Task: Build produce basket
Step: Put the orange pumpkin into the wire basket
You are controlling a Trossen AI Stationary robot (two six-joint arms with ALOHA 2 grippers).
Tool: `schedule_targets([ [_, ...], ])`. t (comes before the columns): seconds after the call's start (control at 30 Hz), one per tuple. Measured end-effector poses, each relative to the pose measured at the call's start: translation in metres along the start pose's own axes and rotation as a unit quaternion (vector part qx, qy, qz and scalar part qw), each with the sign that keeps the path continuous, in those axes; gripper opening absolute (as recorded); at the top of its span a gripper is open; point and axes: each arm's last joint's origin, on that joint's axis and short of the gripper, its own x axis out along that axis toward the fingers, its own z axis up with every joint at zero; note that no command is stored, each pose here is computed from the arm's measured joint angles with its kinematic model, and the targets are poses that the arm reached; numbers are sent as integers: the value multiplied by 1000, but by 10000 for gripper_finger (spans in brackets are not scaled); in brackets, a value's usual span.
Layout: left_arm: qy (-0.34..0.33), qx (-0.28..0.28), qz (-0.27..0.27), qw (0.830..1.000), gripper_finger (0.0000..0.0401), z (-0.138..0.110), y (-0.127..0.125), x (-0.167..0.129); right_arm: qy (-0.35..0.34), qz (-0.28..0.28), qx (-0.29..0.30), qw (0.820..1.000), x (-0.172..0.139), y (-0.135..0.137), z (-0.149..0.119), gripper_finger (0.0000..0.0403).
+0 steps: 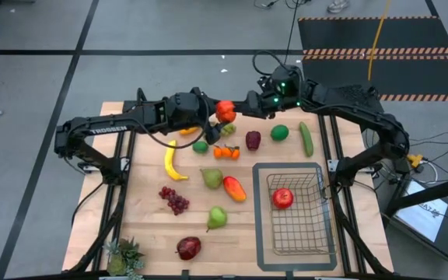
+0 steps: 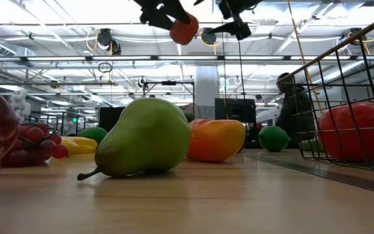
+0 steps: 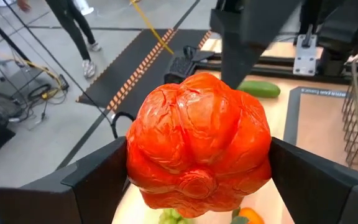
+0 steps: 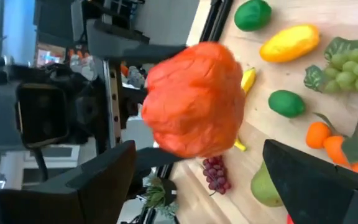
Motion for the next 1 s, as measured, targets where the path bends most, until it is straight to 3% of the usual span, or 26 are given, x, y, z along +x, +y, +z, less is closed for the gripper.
schedule_targets([
  [0.57,49,-23,22,998,356,-10,12,2,-14,-20,-49,999,22,-7,3,349],
  [1.0,68,-9,19,997,356,-19,4,28,-34,-50,-92,994,38,-12,3,349],
])
